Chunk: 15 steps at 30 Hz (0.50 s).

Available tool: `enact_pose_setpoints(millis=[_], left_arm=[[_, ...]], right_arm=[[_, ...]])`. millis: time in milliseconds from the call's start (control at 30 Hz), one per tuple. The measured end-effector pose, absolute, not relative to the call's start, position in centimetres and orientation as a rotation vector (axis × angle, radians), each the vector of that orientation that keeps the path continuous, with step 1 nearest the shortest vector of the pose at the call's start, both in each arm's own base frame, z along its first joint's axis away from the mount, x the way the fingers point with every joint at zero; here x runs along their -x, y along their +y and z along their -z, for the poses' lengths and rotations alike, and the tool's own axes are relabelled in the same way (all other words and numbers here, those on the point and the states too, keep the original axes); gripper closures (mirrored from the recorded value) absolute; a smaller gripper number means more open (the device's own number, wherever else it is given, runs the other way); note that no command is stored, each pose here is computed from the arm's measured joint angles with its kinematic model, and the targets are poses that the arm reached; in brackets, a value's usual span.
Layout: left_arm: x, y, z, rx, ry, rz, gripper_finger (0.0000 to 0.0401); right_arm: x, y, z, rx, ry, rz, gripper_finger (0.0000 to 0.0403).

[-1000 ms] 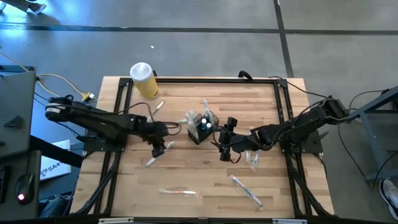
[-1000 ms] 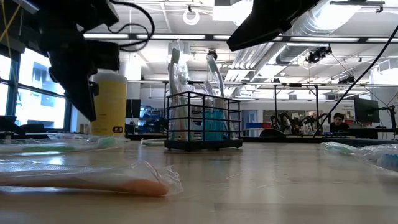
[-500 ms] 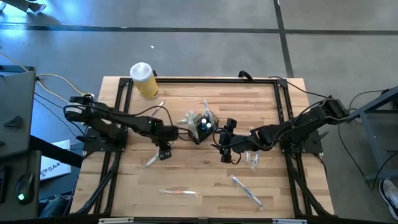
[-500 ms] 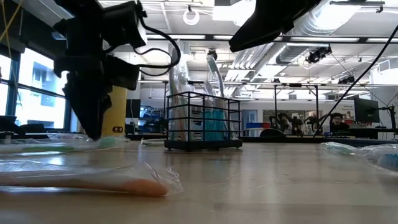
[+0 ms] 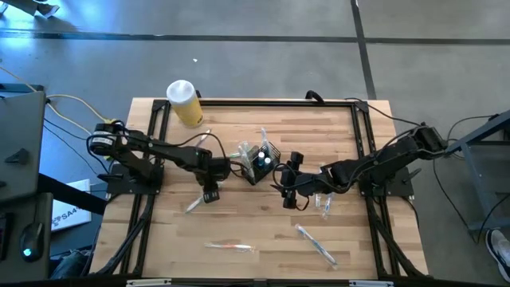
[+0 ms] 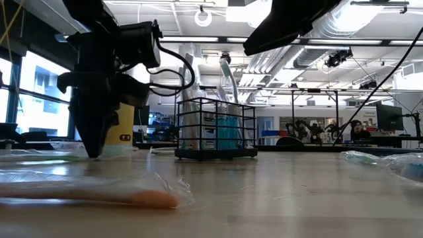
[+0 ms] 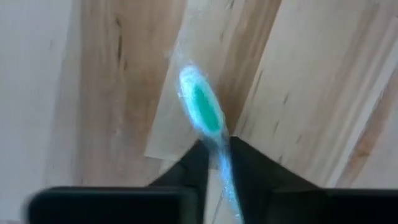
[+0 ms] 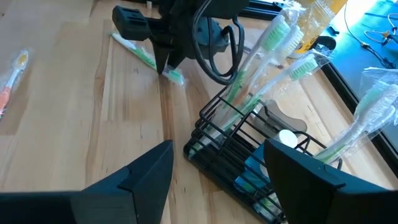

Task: Pick & Place toothbrushing station
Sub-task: Put the green toothbrush into the wire organizer

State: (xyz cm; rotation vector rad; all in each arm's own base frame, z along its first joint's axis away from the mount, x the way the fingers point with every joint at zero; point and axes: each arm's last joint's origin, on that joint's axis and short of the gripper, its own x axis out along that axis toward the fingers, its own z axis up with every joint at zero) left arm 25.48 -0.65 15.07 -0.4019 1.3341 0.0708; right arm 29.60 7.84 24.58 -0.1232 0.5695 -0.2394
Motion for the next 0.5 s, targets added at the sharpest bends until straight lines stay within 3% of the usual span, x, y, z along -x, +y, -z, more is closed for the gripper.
enact_pose_setpoints(millis=[100,300,500], left_arm=[[-25.5,-0.7,-15.1,0.403,1.334,-0.07,0.039],[-25.4,-0.7,-15.6,0.404,1.344,-0.069,0.0398],[-25.4,-0.5,-18.5,0.322,1.373,-0.121,0.04]], right_arm=[[-29.6,7.8,-24.6,0.123,0.57,0.239,0.016],[-29.6,7.8,-24.6,0.123,0.57,0.239,0.016],[-29.6,7.8,-24.6,0.123,0.57,0.24,0.016]])
